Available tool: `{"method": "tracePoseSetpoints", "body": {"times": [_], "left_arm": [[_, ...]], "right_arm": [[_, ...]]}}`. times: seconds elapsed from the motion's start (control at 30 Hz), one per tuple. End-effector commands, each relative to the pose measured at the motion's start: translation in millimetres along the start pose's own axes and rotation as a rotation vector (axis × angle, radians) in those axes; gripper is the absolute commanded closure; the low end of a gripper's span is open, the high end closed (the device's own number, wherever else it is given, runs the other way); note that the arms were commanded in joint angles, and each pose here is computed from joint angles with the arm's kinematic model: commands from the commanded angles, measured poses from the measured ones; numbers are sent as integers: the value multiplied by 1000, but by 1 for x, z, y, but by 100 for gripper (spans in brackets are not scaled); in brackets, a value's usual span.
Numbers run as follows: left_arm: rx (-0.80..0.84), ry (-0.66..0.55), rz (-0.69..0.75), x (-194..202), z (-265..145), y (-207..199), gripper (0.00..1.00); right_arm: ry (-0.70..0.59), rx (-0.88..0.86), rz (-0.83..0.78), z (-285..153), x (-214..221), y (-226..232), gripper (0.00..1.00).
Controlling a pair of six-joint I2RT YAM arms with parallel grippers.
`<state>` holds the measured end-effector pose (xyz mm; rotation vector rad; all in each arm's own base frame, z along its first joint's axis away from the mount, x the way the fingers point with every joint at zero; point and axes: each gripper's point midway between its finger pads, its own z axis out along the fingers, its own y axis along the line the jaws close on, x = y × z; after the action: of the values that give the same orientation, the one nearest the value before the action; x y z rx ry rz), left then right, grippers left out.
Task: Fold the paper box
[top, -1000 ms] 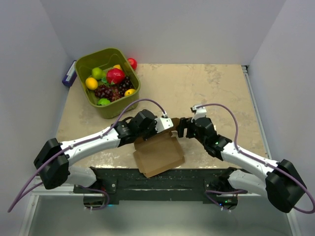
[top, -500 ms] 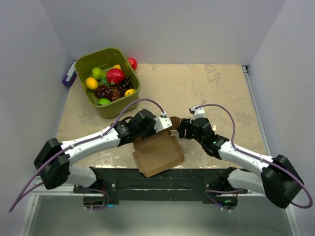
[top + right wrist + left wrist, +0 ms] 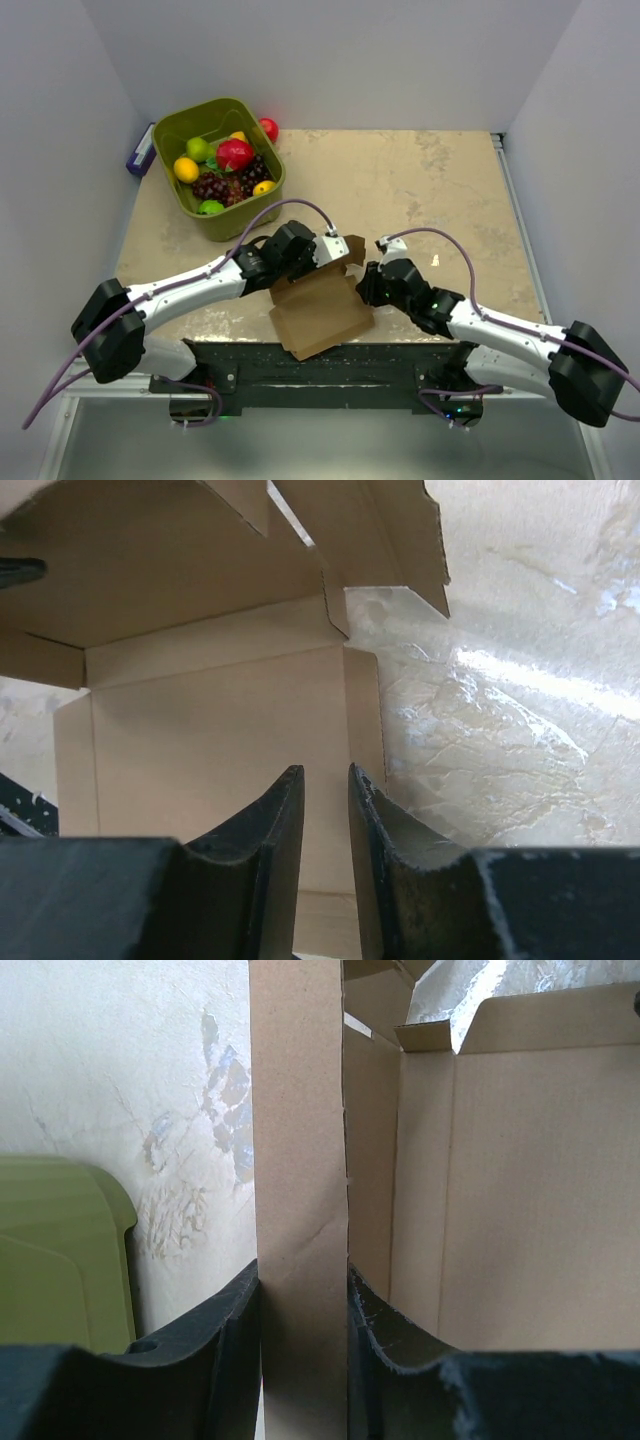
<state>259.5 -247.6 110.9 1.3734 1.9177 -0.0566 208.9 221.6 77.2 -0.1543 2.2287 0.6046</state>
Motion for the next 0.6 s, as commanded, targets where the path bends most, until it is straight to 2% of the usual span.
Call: {"method": "tracePoseSetpoints", "body": {"times": [0.0, 0.23, 0.57], "left_arm": [[-6, 4, -9, 1, 3, 1, 79], [0, 5, -9, 1, 3, 0, 79], [3, 5, -7, 1, 4, 0, 79]], "right_arm": [[39, 27, 19, 6, 11, -4, 73], [87, 33, 15, 15, 24, -5, 78], [142, 140, 21, 20, 45, -28, 83]]}}
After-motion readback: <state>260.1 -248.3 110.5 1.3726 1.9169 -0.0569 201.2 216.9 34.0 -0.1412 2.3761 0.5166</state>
